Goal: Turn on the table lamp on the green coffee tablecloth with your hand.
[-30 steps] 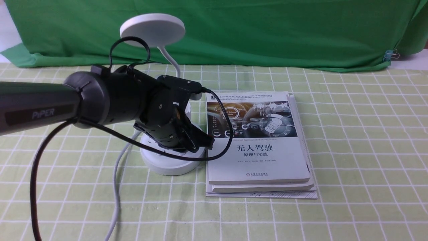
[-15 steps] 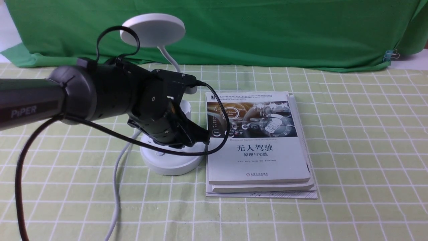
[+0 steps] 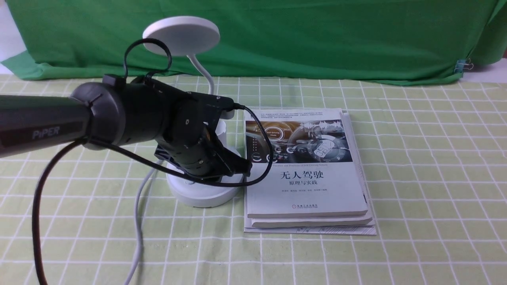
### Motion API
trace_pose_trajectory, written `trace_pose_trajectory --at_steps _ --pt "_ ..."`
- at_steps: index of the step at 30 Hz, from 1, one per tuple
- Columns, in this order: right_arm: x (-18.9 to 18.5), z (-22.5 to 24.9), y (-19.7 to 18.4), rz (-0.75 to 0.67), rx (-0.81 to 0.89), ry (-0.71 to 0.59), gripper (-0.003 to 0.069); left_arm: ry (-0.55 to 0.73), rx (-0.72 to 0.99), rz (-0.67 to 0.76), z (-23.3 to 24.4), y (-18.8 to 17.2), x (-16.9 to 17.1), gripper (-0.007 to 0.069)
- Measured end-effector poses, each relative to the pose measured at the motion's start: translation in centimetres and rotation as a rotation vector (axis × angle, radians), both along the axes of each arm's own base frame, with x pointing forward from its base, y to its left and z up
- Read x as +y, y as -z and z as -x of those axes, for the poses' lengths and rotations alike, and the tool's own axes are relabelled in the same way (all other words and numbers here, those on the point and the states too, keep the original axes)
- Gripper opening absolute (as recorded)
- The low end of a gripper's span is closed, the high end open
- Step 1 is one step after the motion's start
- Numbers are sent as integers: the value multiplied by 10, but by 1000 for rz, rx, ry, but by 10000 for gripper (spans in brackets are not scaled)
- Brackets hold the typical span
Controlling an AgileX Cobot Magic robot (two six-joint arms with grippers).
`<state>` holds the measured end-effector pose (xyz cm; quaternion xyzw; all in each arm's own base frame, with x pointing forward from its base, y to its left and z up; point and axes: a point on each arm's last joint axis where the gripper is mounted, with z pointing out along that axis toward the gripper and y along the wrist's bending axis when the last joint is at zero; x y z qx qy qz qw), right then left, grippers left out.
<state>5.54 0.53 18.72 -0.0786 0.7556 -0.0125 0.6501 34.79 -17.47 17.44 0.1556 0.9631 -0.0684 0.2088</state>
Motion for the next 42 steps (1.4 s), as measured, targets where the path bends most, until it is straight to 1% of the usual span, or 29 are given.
trace_pose_trajectory --at_steps 6,11,12,14,15,17,19,20,23,27,28,30,32,34,35,38,39,41,42 --pt "0 0 0 0 0 0 245 -8 -32 21 -4 1 0 19" --pt "0 0 0 0 0 0 245 -4 -13 6 5 -9 4 19" --pt "0 0 0 0 0 0 245 2 -15 -2 10 -20 7 19" --pt "0 0 0 0 0 0 245 6 -27 -5 14 -31 10 19" --pt "0 0 0 0 0 0 245 10 -55 0 19 -46 13 19" --pt "0 0 0 0 0 0 245 22 -105 10 31 -66 19 19" --pt "0 0 0 0 0 0 245 25 -128 17 43 -76 25 19" --pt "0 0 0 0 0 0 245 27 -144 22 59 -82 33 19" --pt "0 0 0 0 0 0 245 25 -158 34 94 -86 50 19" --pt "0 0 0 0 0 0 245 13 -171 66 146 -82 75 19" --pt "0 0 0 0 0 0 245 8 -174 80 155 -81 78 19" --pt "0 0 0 0 0 0 245 -3 -224 132 191 -82 95 19" --pt "0 0 0 0 0 0 245 -10 -275 178 211 -85 104 19" --pt "0 0 0 0 0 0 245 -14 -332 218 227 -89 111 19" --pt "0 0 0 0 0 0 245 -18 -425 277 244 -94 119 19" --pt "0 0 0 0 0 0 245 -15 -579 355 269 -104 132 19" --pt "0 0 0 0 0 0 245 -15 -587 359 270 -104 132 19" --pt "0 0 0 0 0 0 245 -11 -709 415 290 -112 142 19" --pt "0 0 0 0 0 0 245 -10 -739 429 294 -114 145 19"
